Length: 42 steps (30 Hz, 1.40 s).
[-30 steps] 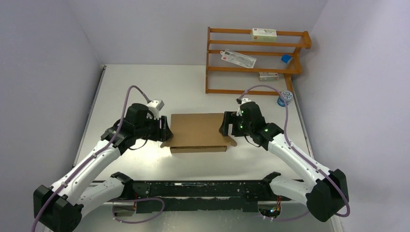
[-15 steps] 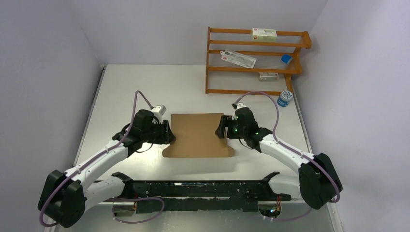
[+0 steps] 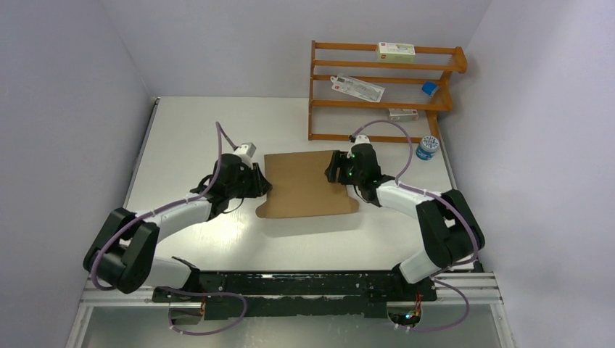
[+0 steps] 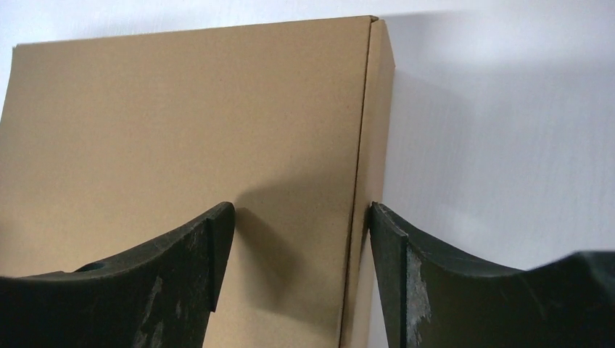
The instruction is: Fold the paper box
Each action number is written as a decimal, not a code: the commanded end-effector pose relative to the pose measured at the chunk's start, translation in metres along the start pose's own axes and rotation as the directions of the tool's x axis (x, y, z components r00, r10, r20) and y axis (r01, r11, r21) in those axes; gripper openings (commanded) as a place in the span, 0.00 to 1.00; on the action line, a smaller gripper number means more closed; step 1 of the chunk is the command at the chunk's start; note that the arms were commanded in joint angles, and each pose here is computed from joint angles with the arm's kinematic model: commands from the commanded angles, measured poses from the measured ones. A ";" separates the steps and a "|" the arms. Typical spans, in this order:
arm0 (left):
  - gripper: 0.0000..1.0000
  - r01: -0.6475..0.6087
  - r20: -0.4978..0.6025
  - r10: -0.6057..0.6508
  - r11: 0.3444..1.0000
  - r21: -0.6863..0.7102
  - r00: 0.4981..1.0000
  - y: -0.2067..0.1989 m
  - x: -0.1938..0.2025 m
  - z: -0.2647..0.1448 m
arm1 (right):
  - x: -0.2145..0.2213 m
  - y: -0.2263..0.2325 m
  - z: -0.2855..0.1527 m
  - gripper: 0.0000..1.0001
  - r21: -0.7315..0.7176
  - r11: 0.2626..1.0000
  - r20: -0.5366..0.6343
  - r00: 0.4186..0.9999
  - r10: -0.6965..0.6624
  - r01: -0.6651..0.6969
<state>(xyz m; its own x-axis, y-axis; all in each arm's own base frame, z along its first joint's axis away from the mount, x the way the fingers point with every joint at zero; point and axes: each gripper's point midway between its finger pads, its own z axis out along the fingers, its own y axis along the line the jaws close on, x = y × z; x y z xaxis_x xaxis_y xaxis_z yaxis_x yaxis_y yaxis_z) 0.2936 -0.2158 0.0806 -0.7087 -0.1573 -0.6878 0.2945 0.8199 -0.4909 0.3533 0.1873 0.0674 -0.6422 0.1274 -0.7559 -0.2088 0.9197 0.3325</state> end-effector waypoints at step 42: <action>0.63 0.041 0.112 -0.036 0.998 -0.048 0.993 0.004 -0.007 -0.028 | -0.010 -0.009 -0.047 0.77 -0.063 0.998 0.037 0.999 0.013 -0.010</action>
<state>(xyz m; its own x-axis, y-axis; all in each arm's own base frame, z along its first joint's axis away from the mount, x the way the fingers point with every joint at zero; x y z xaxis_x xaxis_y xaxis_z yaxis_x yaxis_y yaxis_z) 0.2810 -0.2058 0.0855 -0.6816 -0.2128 -0.7001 0.2626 0.8219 -0.5055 0.3255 0.1639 0.0715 -0.6583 0.1803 -0.7309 -0.2180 0.8837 0.4143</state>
